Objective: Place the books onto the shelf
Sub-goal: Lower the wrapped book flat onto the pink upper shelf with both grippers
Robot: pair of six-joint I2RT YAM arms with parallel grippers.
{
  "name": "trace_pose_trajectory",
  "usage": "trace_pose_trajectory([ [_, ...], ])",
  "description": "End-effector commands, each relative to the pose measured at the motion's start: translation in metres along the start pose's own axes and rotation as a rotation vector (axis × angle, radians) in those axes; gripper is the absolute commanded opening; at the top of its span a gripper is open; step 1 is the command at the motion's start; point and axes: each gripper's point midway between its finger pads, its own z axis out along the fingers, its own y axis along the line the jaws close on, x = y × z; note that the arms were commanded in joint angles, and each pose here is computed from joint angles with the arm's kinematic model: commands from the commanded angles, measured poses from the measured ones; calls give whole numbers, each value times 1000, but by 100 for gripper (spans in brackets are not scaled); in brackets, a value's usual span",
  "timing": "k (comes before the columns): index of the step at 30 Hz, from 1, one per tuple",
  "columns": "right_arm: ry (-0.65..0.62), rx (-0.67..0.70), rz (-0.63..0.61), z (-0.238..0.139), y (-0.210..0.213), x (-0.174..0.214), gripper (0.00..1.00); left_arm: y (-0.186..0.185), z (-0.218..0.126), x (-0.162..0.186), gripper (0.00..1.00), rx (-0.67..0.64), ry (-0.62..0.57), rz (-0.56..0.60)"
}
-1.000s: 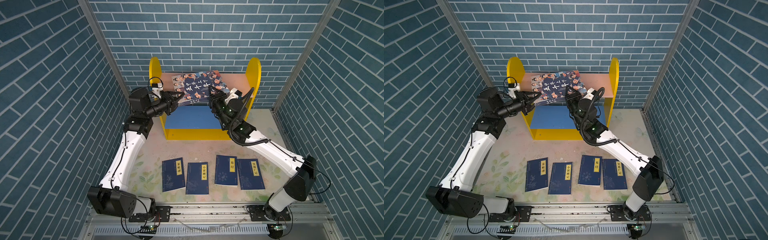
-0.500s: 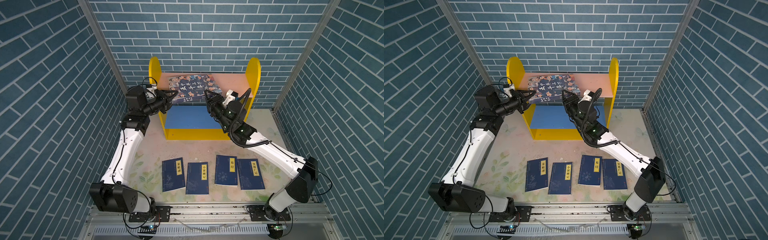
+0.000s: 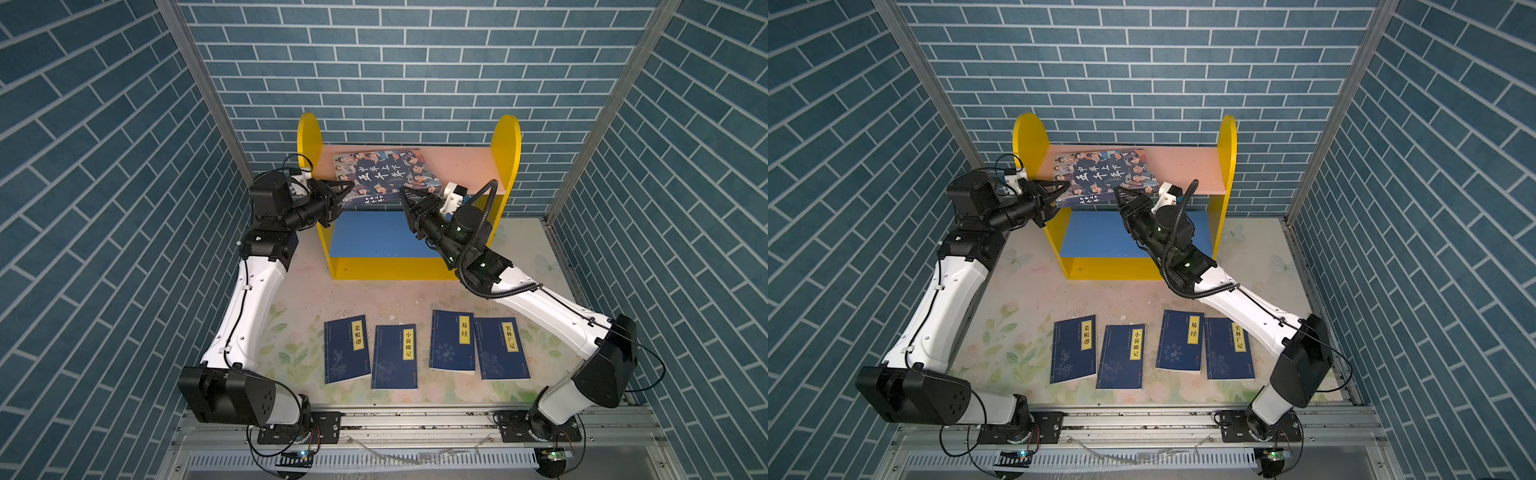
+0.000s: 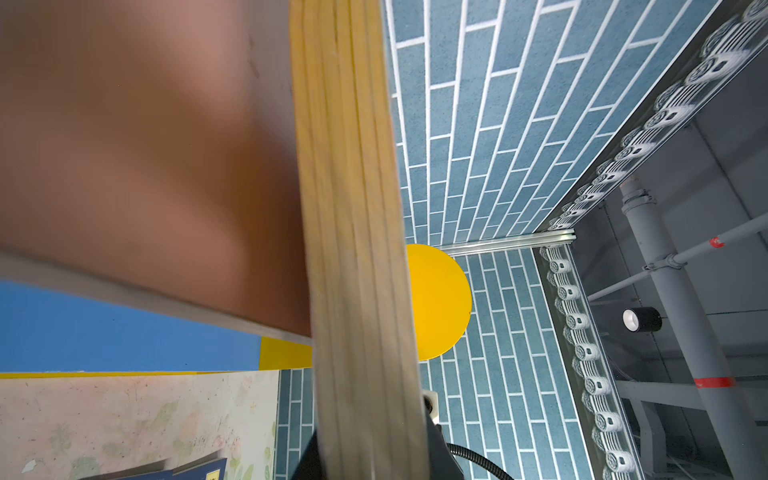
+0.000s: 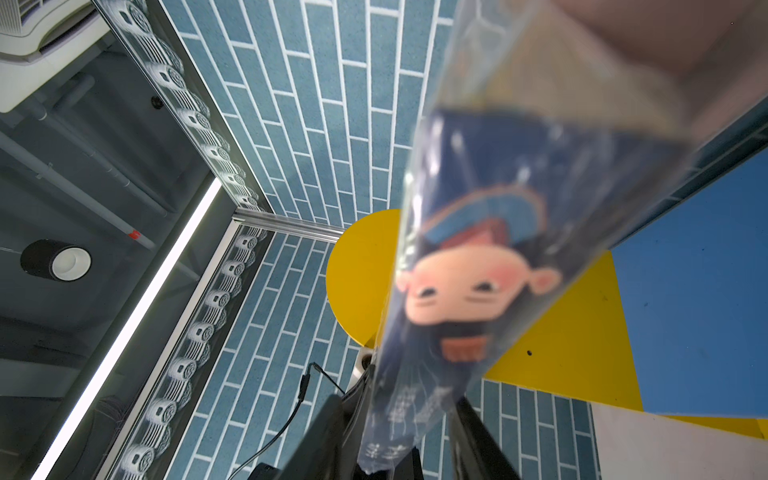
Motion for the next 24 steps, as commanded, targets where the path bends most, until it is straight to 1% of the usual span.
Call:
trace_pose_trajectory([
  [1,61,-113,49,-4,30,13,41,-31,-10,-41,8,81,-160,126],
  [5,85,-120,64,2,25,20,38,-29,-9,-42,13,77,-164,133],
  [7,89,-123,70,4,23,21,34,-29,-9,-42,19,77,-164,137],
  [9,90,-130,75,6,23,22,31,-28,-9,-43,26,74,-167,143],
  [14,104,-138,83,11,22,25,29,-26,-9,-44,26,70,-171,143],
  [21,141,-116,69,11,15,35,30,-30,-11,-40,27,89,-161,127],
  [24,161,-117,71,15,11,40,32,-32,-13,-39,31,94,-161,131],
])
